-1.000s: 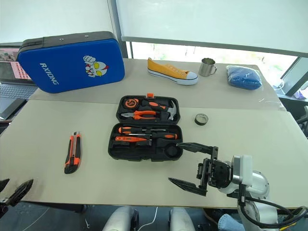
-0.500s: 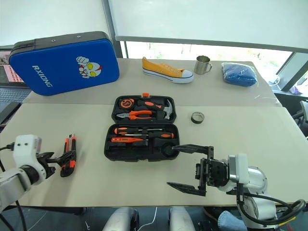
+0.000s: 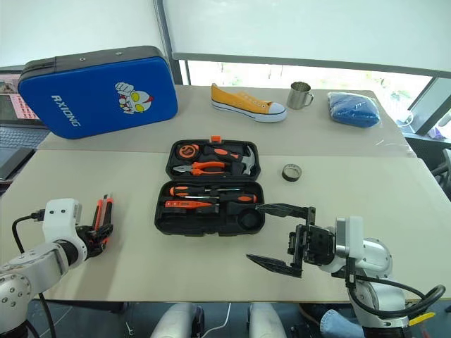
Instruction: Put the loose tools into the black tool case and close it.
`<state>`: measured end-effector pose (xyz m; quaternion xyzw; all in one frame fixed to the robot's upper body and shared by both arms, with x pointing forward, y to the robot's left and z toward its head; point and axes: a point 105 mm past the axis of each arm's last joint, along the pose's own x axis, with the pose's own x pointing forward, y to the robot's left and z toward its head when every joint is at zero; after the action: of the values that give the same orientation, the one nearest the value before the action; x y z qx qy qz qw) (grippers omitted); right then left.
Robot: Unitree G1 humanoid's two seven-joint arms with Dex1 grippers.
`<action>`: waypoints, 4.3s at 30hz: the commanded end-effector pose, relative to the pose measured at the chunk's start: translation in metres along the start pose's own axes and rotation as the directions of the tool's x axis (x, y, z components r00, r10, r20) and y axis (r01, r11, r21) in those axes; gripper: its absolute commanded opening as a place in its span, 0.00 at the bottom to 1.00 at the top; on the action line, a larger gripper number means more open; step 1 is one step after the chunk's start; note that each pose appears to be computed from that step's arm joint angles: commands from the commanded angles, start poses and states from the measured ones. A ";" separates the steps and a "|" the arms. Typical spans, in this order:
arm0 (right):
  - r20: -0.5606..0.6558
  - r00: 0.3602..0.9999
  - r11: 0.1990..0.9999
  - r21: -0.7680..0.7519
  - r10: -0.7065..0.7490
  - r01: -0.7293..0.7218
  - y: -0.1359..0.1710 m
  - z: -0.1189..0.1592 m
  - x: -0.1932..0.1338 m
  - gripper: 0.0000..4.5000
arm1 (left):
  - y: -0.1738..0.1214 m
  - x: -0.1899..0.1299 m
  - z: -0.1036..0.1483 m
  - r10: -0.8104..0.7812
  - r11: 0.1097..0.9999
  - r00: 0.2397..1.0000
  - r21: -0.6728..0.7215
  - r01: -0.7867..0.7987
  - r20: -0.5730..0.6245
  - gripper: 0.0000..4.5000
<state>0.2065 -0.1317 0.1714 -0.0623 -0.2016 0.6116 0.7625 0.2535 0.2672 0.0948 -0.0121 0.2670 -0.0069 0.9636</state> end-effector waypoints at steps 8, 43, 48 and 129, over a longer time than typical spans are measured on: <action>-0.275 0.961 0.994 0.106 -0.011 0.042 -0.026 0.009 -0.003 1.00 | -0.079 -0.018 0.072 -0.819 0.398 0.573 0.688 0.606 -0.032 0.38; -0.443 0.895 0.982 0.139 -0.053 0.127 -0.029 -0.014 -0.006 1.00 | -0.165 0.042 0.018 -0.680 -0.152 0.385 0.633 0.759 -0.624 0.38; -0.440 0.896 0.983 0.128 -0.059 0.128 -0.032 -0.015 -0.006 1.00 | -0.169 0.044 0.029 -0.718 -0.138 0.390 0.667 0.732 -0.577 0.73; -0.581 0.658 0.847 -0.108 -0.479 0.521 -0.136 -0.016 -0.034 1.00 | -0.071 -0.012 0.070 -0.905 0.421 0.312 0.490 0.763 0.290 0.99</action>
<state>0.3218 -0.2004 0.2014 -0.1641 0.0146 0.3261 0.9309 0.2776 0.1983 0.1589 -0.0368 -0.0450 -0.5402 0.8395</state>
